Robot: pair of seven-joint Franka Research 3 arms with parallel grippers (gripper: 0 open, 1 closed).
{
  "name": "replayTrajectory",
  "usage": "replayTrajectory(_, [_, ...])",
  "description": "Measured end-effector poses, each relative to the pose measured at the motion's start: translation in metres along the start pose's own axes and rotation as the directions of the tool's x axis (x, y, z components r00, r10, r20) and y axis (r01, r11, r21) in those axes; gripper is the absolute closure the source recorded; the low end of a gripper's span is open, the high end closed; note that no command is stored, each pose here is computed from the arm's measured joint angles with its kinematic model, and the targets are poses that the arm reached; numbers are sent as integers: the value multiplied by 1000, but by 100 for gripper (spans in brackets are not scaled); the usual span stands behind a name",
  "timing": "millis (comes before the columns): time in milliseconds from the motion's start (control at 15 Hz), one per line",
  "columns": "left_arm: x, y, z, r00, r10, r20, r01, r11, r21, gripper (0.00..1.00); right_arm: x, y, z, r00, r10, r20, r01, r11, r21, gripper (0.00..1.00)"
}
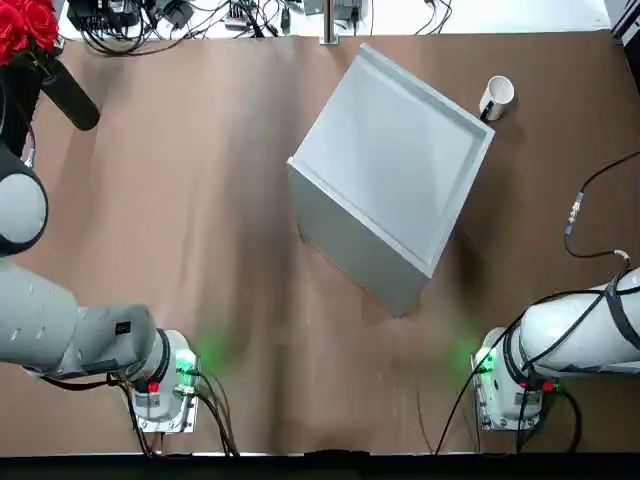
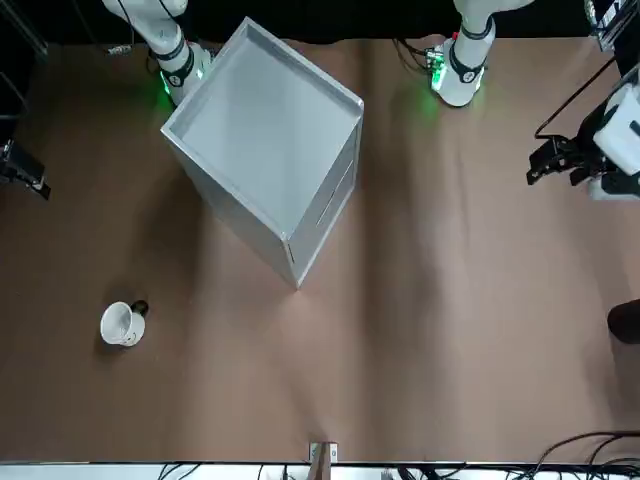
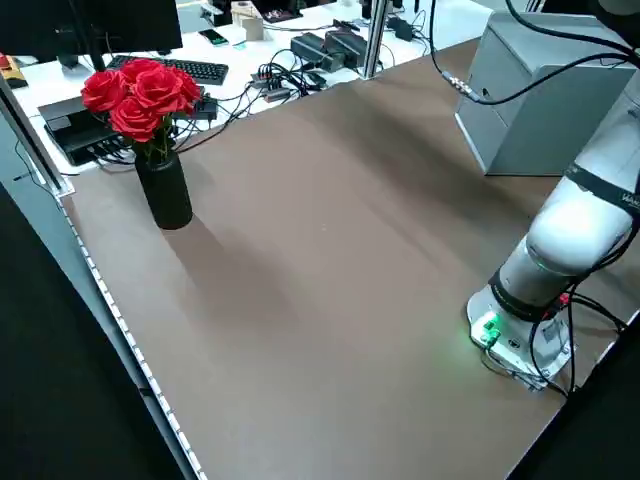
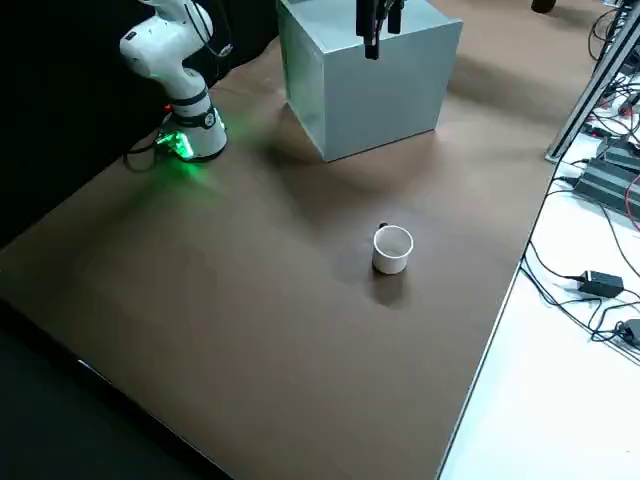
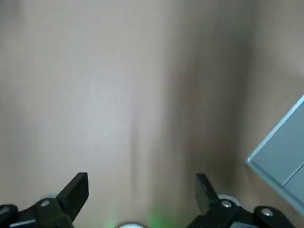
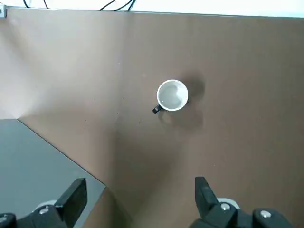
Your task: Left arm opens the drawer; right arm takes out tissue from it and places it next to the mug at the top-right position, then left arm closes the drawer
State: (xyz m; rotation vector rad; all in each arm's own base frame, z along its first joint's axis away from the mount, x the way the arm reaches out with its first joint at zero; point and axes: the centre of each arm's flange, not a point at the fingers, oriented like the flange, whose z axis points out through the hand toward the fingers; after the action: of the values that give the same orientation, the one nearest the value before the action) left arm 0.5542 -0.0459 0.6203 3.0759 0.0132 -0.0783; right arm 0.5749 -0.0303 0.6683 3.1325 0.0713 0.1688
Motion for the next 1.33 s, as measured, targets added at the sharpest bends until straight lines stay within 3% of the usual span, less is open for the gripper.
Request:
replayTrajectory(133, [2, -8, 19, 996, -11, 86, 11, 1000, 2, 3, 0, 0, 0, 1000, 0, 0, 0, 1000, 0, 0])
replayTrajectory(200, [4, -11, 30, 991, -16, 130, 16, 1000, 2, 11, 0, 0, 0, 1000, 0, 0, 0, 1000, 0, 0])
replayTrajectory(267, [6, -18, 52, 975, -26, 222, 26, 1000, 3, 33, 0, 0, 0, 1000, 1, 0, -1, 1000, 0, 0])
replayTrajectory(600, [17, -40, 106, 914, -108, 391, 109, 994, 19, 78, 0, 1, 2, 1000, 1, 3, -1, 1000, 0, 0])
replayTrajectory(733, [23, -34, 132, 885, -97, 456, 122, 992, -26, 96, 1, 1, 3, 1000, 1, 5, -1, 1000, 0, 0])
replayTrajectory(1133, [41, 4, 228, 724, -96, 683, 282, 945, -167, 99, 2, 1, 5, 1000, 2, 8, -2, 1000, 1, 0])
replayTrajectory(1333, [46, 40, 271, 637, -48, 770, 359, 902, -241, 99, 3, 2, 8, 1000, 3, 13, -4, 1000, 1, 0])
